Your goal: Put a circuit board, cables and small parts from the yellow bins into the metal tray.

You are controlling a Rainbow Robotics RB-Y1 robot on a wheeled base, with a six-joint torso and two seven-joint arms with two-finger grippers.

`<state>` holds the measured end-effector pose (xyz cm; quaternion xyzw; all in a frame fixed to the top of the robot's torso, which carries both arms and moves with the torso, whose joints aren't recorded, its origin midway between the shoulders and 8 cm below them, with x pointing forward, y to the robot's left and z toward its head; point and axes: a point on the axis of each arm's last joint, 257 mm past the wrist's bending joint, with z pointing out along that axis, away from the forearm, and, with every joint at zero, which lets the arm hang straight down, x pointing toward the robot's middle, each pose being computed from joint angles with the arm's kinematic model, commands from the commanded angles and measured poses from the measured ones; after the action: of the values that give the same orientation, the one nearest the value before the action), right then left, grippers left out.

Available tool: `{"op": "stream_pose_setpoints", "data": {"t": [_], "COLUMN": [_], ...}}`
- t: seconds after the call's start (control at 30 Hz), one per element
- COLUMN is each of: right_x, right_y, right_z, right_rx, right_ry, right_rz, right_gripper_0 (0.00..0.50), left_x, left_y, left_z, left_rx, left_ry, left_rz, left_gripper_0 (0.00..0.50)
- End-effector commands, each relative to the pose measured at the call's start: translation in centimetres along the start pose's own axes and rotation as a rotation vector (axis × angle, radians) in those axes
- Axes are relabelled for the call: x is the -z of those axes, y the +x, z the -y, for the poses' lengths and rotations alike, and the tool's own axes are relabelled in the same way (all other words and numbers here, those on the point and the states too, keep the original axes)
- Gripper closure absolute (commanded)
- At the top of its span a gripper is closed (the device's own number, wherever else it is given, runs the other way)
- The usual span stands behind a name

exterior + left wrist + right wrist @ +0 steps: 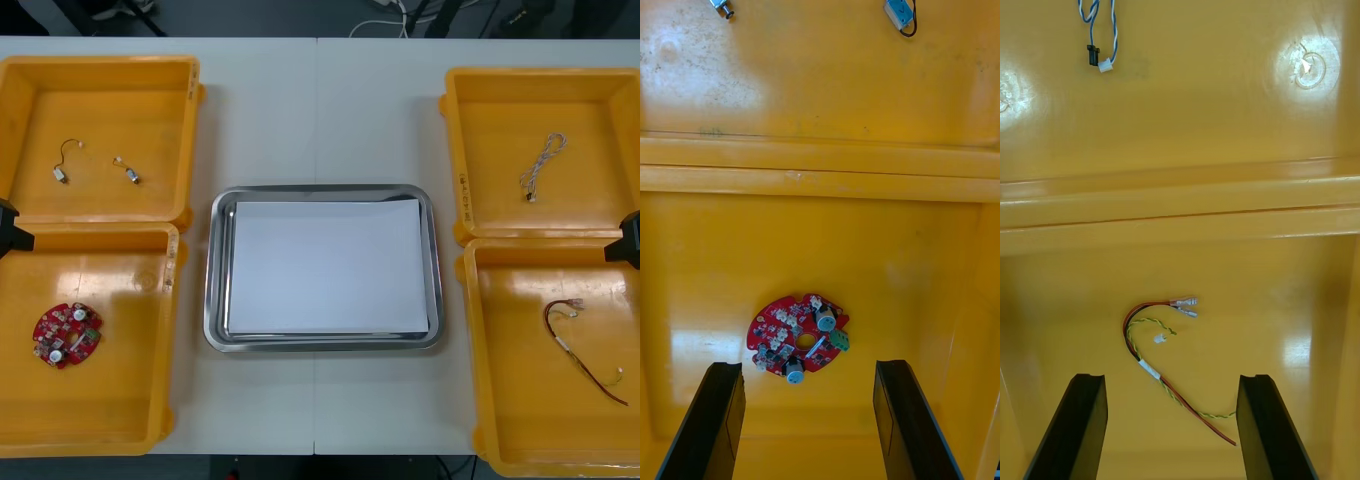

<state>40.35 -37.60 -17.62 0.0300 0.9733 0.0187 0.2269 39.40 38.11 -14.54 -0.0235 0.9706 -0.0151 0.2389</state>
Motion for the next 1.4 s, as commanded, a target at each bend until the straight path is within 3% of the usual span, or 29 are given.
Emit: {"op": "stream_pose_setpoints", "data": {"t": [0.03,1.4], "right_x": [0.84,0.84], "right_y": [-0.46,-0.46], "right_z": [0.0,0.0], "right_rx": [0.003,0.003], "right_ry": [-0.003,-0.003], "right_rz": [0.03,0.03], "right_gripper_0": [0.0,0.0], "left_x": [1.25,1.25], "left_y": [-1.62,-1.62], "left_z": [-0.18,-0.18], "left_rx": [-0.097,-0.097], "left_ry": [-0.022,-0.022], "left_rz": [0.035,0.035], "left_gripper_0": [0.0,0.0]}}
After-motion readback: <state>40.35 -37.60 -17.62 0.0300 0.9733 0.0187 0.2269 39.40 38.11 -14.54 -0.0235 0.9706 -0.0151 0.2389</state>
